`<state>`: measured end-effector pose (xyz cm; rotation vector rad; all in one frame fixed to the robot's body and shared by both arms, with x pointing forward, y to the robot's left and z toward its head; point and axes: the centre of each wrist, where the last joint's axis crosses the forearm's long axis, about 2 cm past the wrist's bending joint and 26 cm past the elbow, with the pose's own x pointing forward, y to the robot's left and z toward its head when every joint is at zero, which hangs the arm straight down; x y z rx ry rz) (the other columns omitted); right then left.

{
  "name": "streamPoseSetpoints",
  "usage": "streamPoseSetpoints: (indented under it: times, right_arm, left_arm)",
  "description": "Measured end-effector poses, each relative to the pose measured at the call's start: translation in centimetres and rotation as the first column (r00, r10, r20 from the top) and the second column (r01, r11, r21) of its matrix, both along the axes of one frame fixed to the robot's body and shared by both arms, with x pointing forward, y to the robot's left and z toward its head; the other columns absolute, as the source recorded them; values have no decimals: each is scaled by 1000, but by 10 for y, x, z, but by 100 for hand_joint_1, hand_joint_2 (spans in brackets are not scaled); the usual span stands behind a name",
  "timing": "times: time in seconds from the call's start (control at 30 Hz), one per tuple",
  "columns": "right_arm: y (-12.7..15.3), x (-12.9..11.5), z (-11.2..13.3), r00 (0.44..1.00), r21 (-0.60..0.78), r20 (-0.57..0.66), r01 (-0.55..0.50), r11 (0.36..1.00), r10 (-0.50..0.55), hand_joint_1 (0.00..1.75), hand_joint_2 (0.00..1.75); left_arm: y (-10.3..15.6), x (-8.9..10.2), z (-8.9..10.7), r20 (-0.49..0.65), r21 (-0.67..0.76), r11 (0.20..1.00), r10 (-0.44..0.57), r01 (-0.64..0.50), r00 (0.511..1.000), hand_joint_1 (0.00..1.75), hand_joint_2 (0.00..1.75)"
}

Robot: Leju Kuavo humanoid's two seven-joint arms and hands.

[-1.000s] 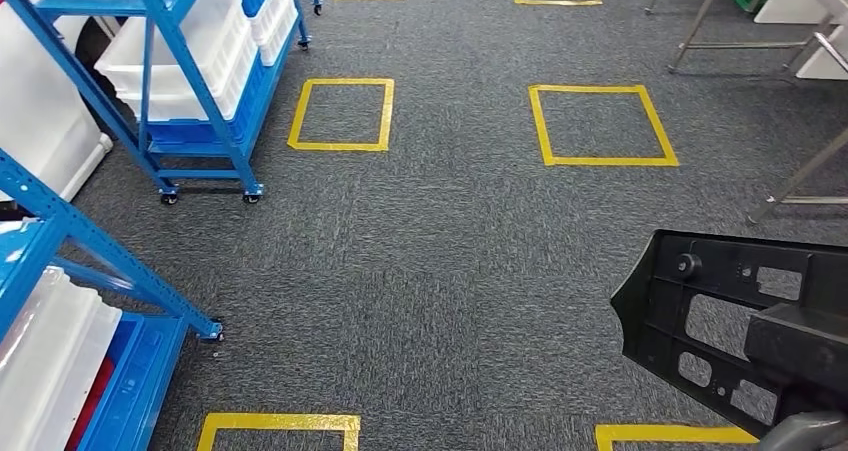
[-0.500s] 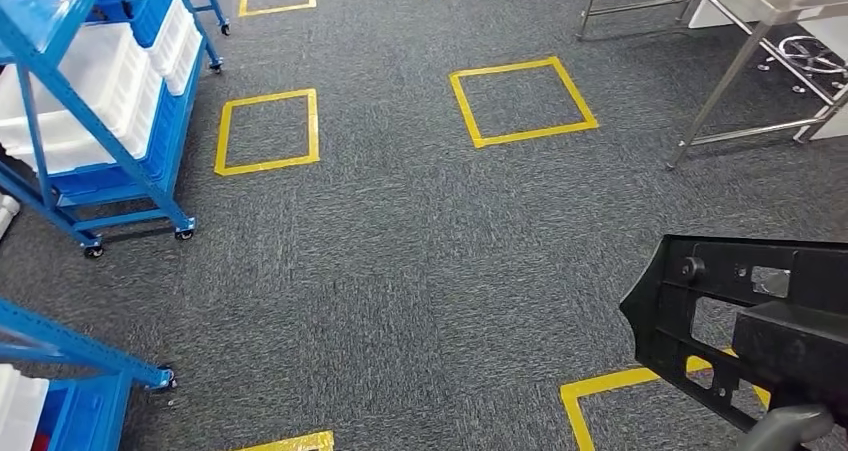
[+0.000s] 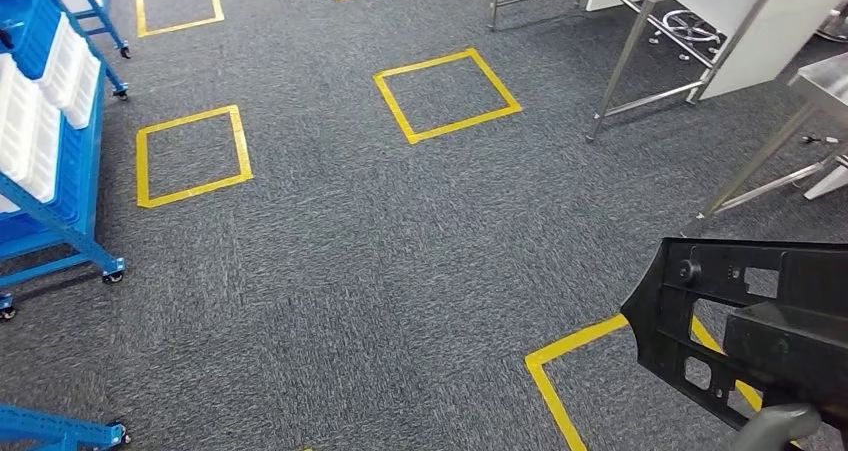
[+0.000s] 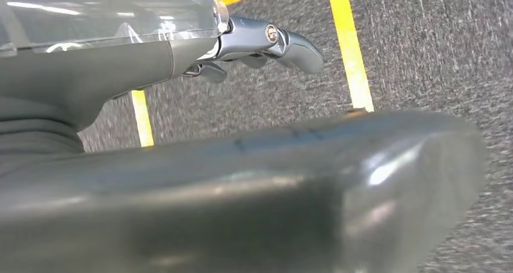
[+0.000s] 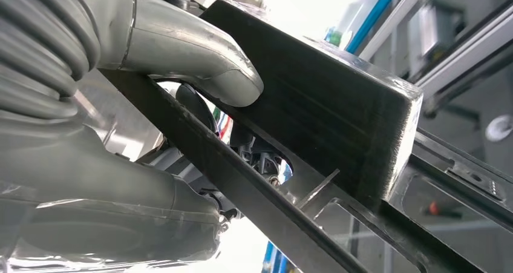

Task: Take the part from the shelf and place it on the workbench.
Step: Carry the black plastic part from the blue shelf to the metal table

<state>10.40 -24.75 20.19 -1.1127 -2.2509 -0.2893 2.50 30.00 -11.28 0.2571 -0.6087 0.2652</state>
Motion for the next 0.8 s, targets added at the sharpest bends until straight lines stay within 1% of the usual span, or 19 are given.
streamPoseSetpoints:
  times: [0.1, 0.43, 0.6, 0.8]
  right_arm:
    - [0, 0, -2, 1000, -5, -9, 0, 1000, 0, 175, 175]
    - [-1, -1, -4, 1000, -10, -23, 9, 1000, -9, 175, 175]
    - [-1, -1, -6, 999, -12, -32, 11, 1000, -12, 175, 175]
    - [-1, -2, -7, 999, -14, -37, 12, 1000, -12, 175, 175]
  left_arm:
    - [-1, -2, 0, -5, -4, 1000, 1, -1, 1000, 0, 0]
    - [-2, 5, 0, 5, -10, 1000, 4, -4, 1000, 0, 0]
    - [-2, 1, 0, -3, -12, 1000, 4, -4, 1000, 0, 0]
    - [0, 1, 0, -2, -13, 1000, 4, -4, 1000, 0, 0]
